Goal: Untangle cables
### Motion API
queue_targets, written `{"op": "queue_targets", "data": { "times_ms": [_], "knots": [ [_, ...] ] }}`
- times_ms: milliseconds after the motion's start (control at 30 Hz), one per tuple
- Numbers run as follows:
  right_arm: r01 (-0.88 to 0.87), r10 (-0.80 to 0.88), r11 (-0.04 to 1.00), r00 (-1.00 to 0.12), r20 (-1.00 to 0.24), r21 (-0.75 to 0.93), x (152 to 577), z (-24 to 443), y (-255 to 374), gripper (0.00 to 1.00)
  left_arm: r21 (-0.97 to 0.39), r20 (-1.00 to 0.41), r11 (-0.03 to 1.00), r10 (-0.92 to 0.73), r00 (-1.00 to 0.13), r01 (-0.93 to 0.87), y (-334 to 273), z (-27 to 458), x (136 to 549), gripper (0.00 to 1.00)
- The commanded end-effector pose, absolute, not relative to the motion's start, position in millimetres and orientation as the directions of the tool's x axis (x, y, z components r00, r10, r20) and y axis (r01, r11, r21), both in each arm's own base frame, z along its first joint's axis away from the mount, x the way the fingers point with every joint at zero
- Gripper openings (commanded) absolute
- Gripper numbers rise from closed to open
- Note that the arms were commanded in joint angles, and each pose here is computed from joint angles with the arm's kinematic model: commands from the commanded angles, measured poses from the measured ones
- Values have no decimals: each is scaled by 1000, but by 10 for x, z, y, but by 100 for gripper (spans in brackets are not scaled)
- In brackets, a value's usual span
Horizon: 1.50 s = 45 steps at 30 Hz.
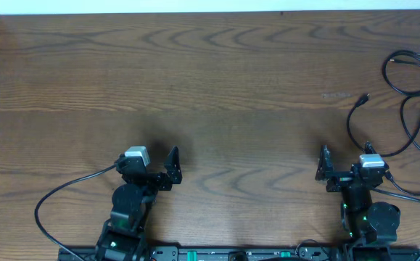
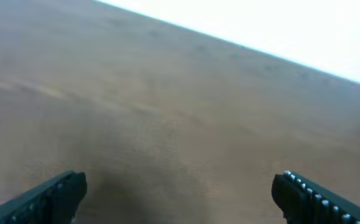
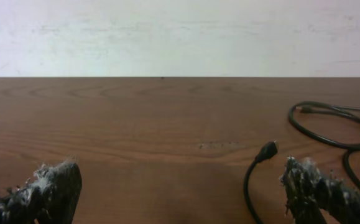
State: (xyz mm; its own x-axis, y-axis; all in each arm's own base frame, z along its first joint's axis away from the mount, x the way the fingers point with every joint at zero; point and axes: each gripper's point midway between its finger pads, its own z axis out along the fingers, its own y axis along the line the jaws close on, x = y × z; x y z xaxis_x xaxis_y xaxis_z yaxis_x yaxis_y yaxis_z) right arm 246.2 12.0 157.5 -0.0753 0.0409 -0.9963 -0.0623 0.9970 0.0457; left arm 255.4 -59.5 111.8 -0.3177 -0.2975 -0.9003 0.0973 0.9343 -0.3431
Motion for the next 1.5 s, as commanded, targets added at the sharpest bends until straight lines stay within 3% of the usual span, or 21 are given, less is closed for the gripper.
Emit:
{"op": "queue_targets", "data": {
  "times_ms": [0,500,1167,1467],
  "knots": [
    [-61,50,997,-75,-996,55,2459,1573,122,99,-340,-917,934,-302,-261,110,-573,1256,2566,100],
    [-61,50,997,-75,-996,54,2459,1573,122,99,-198,-974,975,-184,-133,101,-352,1499,2561,100],
    [-61,50,997,-75,-996,54,2459,1573,122,99,-32,-991,985,-10,-133,172,-323,1427,2419,100],
    [-61,50,997,-75,-996,55,2459,1573,122,99,-29,-990,992,-11,-139,125,-243,1408,2429,100]
  ]
}}
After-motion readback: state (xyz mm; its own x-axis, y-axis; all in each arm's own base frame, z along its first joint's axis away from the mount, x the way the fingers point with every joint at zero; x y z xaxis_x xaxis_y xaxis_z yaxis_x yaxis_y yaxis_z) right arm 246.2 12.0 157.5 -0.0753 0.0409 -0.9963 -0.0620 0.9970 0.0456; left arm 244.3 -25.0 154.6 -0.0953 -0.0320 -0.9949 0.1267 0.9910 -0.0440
